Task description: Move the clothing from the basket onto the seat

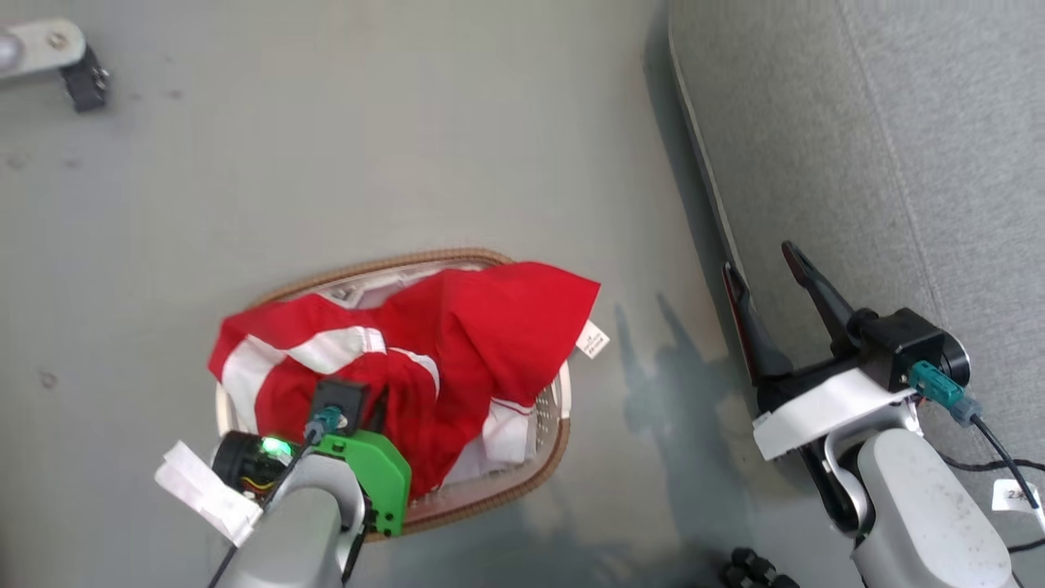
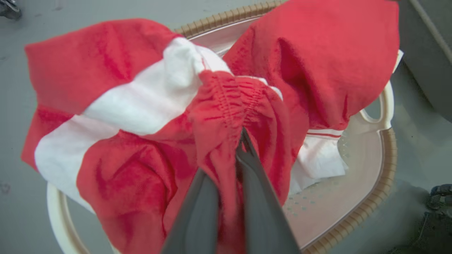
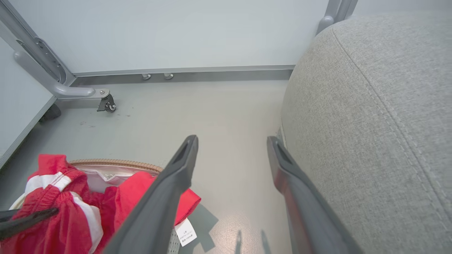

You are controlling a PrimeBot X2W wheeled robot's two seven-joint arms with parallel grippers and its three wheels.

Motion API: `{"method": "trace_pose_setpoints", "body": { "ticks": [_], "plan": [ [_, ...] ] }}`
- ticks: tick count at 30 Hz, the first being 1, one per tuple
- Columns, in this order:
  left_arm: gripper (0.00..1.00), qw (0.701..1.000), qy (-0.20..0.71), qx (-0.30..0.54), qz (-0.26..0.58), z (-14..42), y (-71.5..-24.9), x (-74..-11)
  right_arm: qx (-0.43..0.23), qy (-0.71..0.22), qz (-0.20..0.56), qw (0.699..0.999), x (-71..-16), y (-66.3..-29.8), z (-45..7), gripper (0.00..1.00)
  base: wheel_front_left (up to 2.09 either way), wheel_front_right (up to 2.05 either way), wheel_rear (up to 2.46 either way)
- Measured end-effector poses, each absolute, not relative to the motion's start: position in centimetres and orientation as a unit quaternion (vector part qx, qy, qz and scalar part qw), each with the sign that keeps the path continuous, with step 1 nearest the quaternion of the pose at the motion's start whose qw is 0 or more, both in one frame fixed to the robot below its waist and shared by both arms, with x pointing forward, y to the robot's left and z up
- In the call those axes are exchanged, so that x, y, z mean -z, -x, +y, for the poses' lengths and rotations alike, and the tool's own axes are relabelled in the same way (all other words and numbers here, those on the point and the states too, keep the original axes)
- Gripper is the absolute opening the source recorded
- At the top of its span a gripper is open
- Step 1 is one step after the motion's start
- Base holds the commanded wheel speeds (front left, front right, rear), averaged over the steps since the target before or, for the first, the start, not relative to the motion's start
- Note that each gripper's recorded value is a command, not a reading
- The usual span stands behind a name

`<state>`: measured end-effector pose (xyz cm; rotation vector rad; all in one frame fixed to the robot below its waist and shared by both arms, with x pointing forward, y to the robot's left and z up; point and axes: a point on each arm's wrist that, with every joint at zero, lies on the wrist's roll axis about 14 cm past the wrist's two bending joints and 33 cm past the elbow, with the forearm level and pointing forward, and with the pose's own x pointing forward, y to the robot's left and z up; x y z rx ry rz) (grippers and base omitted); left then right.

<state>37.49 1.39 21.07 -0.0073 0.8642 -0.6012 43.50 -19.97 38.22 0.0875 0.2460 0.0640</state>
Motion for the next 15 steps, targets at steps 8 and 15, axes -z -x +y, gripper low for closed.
{"method": "trace_pose_setpoints", "body": {
  "ticks": [8, 15],
  "plan": [
    [0.00, 0.899, 0.030, 0.286, 0.330, 0.5, -37.9, -27.4, -0.039, -0.049, 0.085, 0.994, -41.7, -41.9, -19.4, 1.00, 0.00, 0.00, 0.00],
    [0.00, 0.929, 0.049, 0.274, 0.246, 0.5, -38.6, -33.4, -0.051, -0.056, 0.058, 0.995, -44.1, -40.1, -18.3, 1.00, 0.00, 0.00, 0.00]
  ]
}}
